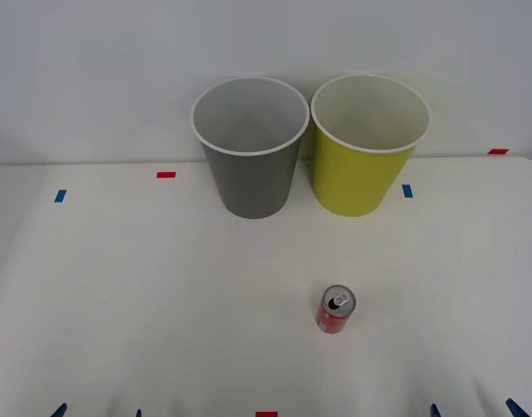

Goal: Put cans in the gray bin and PET bottles in the light green bin.

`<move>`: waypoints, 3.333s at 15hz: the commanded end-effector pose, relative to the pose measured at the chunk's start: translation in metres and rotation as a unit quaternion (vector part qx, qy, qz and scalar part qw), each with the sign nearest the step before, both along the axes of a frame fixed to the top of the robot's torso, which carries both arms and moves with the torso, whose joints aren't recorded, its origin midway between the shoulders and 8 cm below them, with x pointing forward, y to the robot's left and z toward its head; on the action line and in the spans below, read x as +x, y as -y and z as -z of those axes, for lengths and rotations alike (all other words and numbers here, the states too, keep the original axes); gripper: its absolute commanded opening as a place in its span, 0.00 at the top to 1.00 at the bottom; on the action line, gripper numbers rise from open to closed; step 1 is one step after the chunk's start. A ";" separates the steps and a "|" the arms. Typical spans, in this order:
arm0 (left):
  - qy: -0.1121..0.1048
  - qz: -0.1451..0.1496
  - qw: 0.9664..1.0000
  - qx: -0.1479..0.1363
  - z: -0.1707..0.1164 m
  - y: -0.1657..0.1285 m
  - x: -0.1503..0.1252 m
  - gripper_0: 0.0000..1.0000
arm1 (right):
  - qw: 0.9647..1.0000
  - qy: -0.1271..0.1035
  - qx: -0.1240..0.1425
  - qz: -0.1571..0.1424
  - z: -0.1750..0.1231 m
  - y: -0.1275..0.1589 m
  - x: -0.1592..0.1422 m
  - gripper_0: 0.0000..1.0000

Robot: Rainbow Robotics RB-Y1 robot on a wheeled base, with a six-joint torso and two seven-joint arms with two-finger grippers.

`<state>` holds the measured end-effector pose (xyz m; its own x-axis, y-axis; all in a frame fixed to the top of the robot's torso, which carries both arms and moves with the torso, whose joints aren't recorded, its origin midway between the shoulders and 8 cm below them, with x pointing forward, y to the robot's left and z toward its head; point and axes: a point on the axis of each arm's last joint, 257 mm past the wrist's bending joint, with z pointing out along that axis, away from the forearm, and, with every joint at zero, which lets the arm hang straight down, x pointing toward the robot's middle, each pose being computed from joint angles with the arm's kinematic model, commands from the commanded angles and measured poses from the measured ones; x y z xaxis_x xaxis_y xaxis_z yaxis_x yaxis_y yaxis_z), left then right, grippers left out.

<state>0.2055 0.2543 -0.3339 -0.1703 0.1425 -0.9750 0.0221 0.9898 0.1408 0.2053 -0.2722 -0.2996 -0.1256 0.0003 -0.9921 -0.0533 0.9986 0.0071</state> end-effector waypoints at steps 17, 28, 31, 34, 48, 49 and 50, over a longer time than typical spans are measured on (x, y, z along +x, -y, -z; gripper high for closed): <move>0.000 0.000 1.000 0.000 0.000 0.000 0.000 0.00 | 1.000 0.000 0.000 0.000 0.000 0.000 0.000 0.01; 0.000 0.000 1.000 0.000 0.000 0.000 0.000 0.00 | 1.000 0.000 0.000 0.000 0.000 0.000 0.000 0.01; 0.000 0.000 1.000 0.000 0.000 0.000 0.000 0.00 | 1.000 0.000 0.000 0.000 0.000 0.000 0.000 0.02; 0.000 0.000 1.000 0.000 0.000 0.000 0.000 0.00 | 1.000 0.000 0.000 0.000 0.000 0.000 0.000 0.01; 0.000 0.000 1.000 0.000 0.000 0.000 0.000 0.00 | 1.000 0.000 0.000 0.000 0.000 0.000 0.000 0.01; 0.000 0.000 1.000 0.000 0.000 0.000 0.000 0.00 | 1.000 0.000 0.000 0.000 0.000 0.000 0.000 0.01; 0.000 0.000 1.000 0.000 0.000 0.000 0.000 0.00 | 1.000 0.000 0.000 0.000 0.000 0.000 0.000 0.01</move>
<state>0.2055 0.2543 -0.3339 -0.1703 0.1425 -0.9750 0.0221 0.9898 0.1408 0.2053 -0.2722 -0.2996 -0.1256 0.0003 -0.9921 -0.0533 0.9986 0.0071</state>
